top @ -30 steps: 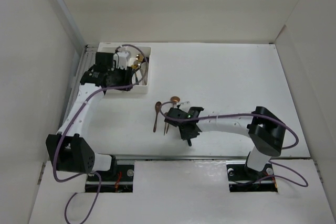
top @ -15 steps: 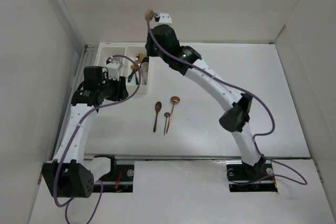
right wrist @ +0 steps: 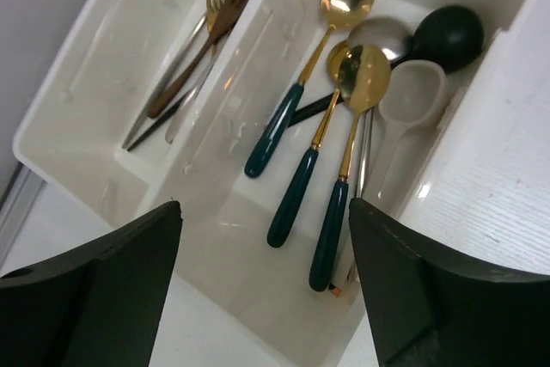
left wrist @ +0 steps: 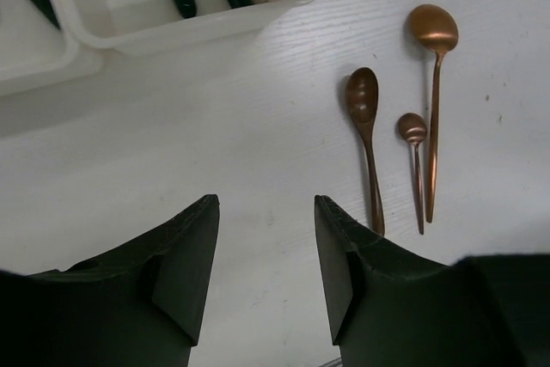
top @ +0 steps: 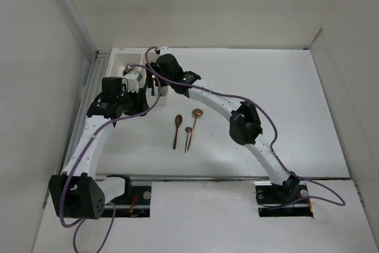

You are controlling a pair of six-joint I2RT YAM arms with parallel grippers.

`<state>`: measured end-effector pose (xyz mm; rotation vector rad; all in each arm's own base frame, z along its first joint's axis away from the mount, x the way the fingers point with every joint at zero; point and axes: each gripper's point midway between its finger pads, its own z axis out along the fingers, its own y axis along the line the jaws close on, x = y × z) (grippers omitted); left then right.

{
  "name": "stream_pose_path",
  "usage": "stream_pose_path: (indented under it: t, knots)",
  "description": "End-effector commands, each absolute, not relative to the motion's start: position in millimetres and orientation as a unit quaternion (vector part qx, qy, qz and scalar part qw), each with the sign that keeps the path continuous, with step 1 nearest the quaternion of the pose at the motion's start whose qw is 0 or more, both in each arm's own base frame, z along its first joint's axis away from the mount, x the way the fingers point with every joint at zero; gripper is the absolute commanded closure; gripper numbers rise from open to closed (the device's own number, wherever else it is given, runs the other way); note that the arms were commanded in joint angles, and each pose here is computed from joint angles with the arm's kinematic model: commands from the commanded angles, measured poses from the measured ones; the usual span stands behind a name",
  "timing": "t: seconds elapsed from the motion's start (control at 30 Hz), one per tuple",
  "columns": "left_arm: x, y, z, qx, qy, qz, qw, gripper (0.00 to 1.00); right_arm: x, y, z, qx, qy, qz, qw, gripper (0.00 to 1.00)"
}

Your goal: Sort the eating utensils into containers

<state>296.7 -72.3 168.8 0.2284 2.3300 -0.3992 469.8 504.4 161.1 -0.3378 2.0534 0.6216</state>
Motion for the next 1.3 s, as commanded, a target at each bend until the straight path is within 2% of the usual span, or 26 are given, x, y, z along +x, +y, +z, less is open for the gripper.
stream_pose_path:
  t: [0.0,0.07,0.1,0.17,0.27,0.3,0.37,0.4,0.43,0.47,0.53,0.57,0.67,0.7,0.83,0.9,0.97,1.0,1.03,1.13,1.27]
  knots:
    - [297.3,-91.0,168.8,0.109,0.908,-0.174,0.366,0.55,477.8,490.8,278.8,-0.094,0.773,0.303,0.550,0.16]
    - [296.8,-105.2,163.8,0.129,0.909,-0.183,0.352,0.53,489.8,467.7,294.6,-0.067,0.770,0.290,0.564,0.13]
    - [296.0,-109.9,163.6,0.135,0.910,-0.185,0.347,0.53,487.8,453.8,322.8,-0.056,0.760,0.292,0.578,0.13]
    - [292.0,-128.7,156.9,0.160,0.909,-0.199,0.328,0.53,495.2,422.2,329.0,-0.015,0.768,0.267,0.582,0.13]
    - [281.3,-159.2,138.7,0.205,0.910,-0.210,0.292,0.53,483.9,367.4,362.2,0.035,0.767,0.230,0.598,0.13]
    - [277.5,-166.7,131.3,0.215,0.912,-0.212,0.278,0.52,483.6,347.4,339.4,0.048,0.785,0.202,0.584,0.13]
    - [266.2,-180.3,106.0,0.242,0.918,-0.208,0.236,0.52,465.4,310.7,357.4,0.073,0.781,0.183,0.592,0.13]
    - [266.1,-184.8,100.1,0.249,0.918,-0.205,0.231,0.52,460.4,286.9,327.5,0.090,0.799,0.137,0.579,0.13]
    - [263.8,-187.4,93.3,0.254,0.920,-0.200,0.220,0.52,451.6,273.1,321.7,0.095,0.803,0.117,0.576,0.13]
    - [261.7,-189.5,85.9,0.258,0.923,-0.194,0.210,0.52,436.3,257.0,340.8,0.119,0.791,0.128,0.586,0.13]
    - [262.0,-198.3,71.4,0.273,0.926,-0.177,0.190,0.51,418.3,233.7,312.6,0.128,0.807,0.104,0.567,0.13]
    - [265.1,-198.8,67.9,0.267,0.930,-0.172,0.185,0.51,405.5,218.9,330.2,0.147,0.795,0.121,0.576,0.13]
    - [271.2,-189.8,47.0,0.253,0.944,-0.126,0.168,0.50,379.4,199.5,314.4,0.157,0.803,0.119,0.563,0.13]
    - [269.1,-184.9,36.7,0.251,0.949,-0.112,0.152,0.50,366.0,189.8,326.5,0.171,0.794,0.134,0.568,0.13]
    - [263.2,-187.2,15.6,0.252,0.955,-0.115,0.109,0.50,336.6,164.4,327.0,0.197,0.786,0.144,0.567,0.13]
    - [260.8,-191.5,7.4,0.256,0.955,-0.117,0.094,0.53,326.9,155.0,322.8,0.203,0.787,0.139,0.565,0.13]
    - [255.0,-193.5,-3.1,0.256,0.956,-0.124,0.069,0.60,318.2,141.6,331.5,0.218,0.777,0.135,0.575,0.13]
    - [250.4,-192.9,-5.5,0.255,0.957,-0.126,0.057,0.72,314.4,138.6,330.6,0.217,0.779,0.132,0.573,0.13]
    - [250.4,-192.9,-5.5,0.255,0.957,-0.126,0.057,0.80,312.1,134.3,332.6,0.220,0.777,0.128,0.576,0.14]
    - [250.3,-195.0,-2.5,0.256,0.956,-0.132,0.059,1.00,306.5,129.8,339.1,0.222,0.772,0.134,0.580,0.14]
    - [255.3,-195.6,9.4,0.257,0.954,-0.132,0.081,1.00,304.7,129.0,338.8,0.230,0.770,0.140,0.579,0.14]
